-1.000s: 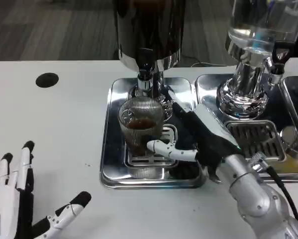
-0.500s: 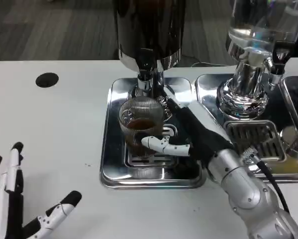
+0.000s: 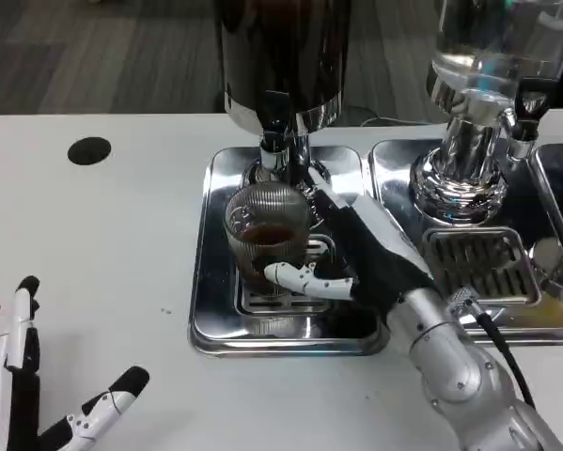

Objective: Grasp the cup under the faucet to collect the drink, then remove the cup.

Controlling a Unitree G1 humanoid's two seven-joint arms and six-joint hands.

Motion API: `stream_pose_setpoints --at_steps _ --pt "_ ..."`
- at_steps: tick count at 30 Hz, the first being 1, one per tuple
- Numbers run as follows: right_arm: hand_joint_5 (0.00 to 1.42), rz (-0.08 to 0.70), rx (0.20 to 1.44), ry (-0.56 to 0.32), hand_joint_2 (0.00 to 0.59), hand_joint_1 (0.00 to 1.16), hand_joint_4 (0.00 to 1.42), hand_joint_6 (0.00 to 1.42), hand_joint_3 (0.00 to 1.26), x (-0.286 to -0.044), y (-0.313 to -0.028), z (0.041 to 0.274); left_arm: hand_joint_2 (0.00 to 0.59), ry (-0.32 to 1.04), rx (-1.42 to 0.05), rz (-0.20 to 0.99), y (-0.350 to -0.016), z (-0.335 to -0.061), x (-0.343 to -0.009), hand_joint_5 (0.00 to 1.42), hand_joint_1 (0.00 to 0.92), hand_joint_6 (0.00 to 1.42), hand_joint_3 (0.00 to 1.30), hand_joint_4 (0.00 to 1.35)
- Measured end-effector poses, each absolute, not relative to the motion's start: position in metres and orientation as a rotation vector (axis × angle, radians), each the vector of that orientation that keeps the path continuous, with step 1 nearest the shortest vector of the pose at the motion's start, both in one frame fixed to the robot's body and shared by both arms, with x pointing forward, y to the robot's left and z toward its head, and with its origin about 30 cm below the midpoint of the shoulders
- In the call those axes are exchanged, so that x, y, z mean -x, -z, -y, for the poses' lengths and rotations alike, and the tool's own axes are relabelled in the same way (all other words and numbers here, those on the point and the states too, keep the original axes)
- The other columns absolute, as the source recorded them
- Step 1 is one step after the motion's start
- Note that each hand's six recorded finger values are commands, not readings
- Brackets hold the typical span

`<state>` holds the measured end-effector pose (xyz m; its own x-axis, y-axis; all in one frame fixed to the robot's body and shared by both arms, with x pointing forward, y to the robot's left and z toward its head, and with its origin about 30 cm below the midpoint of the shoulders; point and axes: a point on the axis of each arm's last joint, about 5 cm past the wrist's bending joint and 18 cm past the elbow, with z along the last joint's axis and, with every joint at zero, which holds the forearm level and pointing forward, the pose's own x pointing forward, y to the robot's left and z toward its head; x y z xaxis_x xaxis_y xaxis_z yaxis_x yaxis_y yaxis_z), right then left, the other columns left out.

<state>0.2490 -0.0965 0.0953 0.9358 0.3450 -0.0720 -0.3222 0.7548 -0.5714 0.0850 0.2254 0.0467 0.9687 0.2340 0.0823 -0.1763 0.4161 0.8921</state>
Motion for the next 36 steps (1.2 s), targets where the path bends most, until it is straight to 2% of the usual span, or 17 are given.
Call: stream_pose_setpoints --at_steps 11,23,36 --pt "0.07 0.061 0.605 -0.362 0.189 0.73 0.11 0.16 0.03 -0.249 -0.093 0.09 0.055 -0.255 -1.114 -0.077 -0.043 -0.227 -0.084 0.0 0.0 0.0 0.0 0.0" --pt "0.21 0.075 0.599 -0.324 0.186 0.75 0.3 0.25 0.27 -0.253 -0.09 0.084 0.064 -0.287 -1.094 -0.083 -0.045 -0.232 -0.082 0.0 0.0 0.0 0.01 0.0" --pt "0.3 0.09 0.617 -0.297 0.198 0.8 0.42 0.34 0.39 -0.254 -0.089 0.081 0.077 -0.298 -1.087 -0.086 -0.044 -0.233 -0.081 0.0 0.0 0.0 0.01 0.0"
